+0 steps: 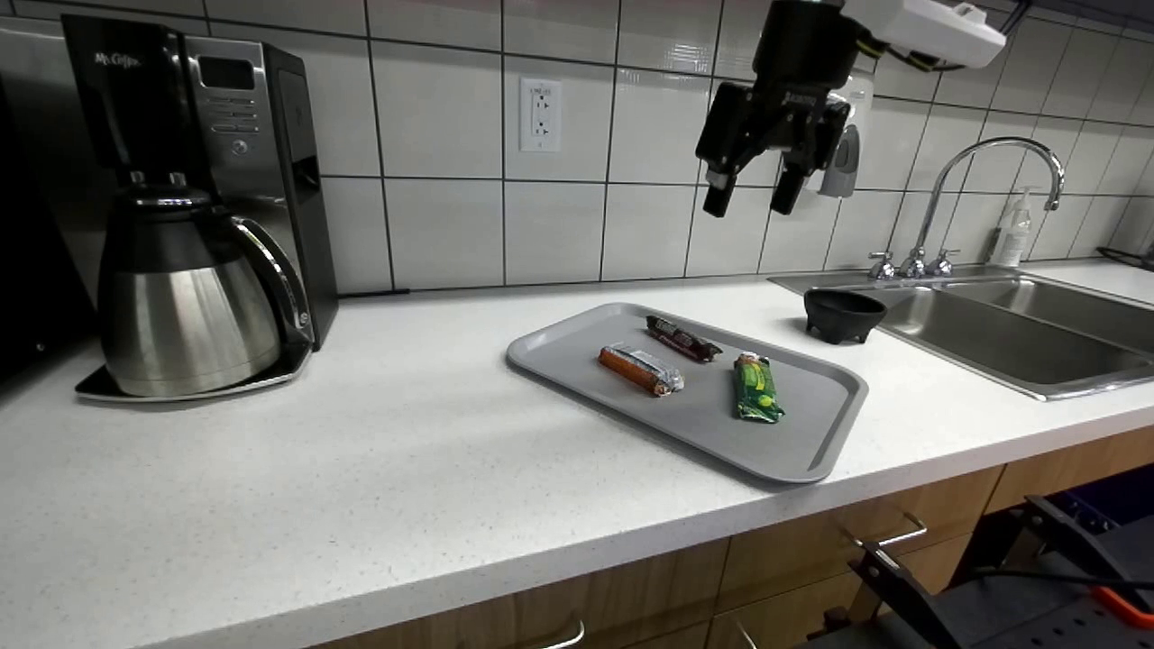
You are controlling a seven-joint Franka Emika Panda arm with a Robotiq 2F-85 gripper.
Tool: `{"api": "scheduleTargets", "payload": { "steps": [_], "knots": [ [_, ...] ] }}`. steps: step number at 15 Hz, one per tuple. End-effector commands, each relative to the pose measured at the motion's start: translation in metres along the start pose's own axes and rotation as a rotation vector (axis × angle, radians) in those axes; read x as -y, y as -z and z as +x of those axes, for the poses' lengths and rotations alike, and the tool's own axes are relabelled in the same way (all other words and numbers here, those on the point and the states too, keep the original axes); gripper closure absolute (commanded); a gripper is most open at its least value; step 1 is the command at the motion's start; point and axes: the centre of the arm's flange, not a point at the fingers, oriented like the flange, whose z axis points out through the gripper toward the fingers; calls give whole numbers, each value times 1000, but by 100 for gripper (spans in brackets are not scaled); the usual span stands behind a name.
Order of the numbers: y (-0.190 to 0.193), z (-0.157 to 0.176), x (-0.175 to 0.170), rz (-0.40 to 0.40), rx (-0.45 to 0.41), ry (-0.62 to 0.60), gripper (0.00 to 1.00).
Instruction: Remove the items from the grey tray and put them on the counter
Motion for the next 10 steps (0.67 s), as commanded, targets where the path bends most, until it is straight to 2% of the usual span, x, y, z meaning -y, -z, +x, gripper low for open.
{"api": "scheduleTargets", "payload": {
  "steps": [1,10],
  "knots": [
    [-23,10,-5,35,6,44,0],
    [-78,20,-6,28,37,47,0]
  ]
}}
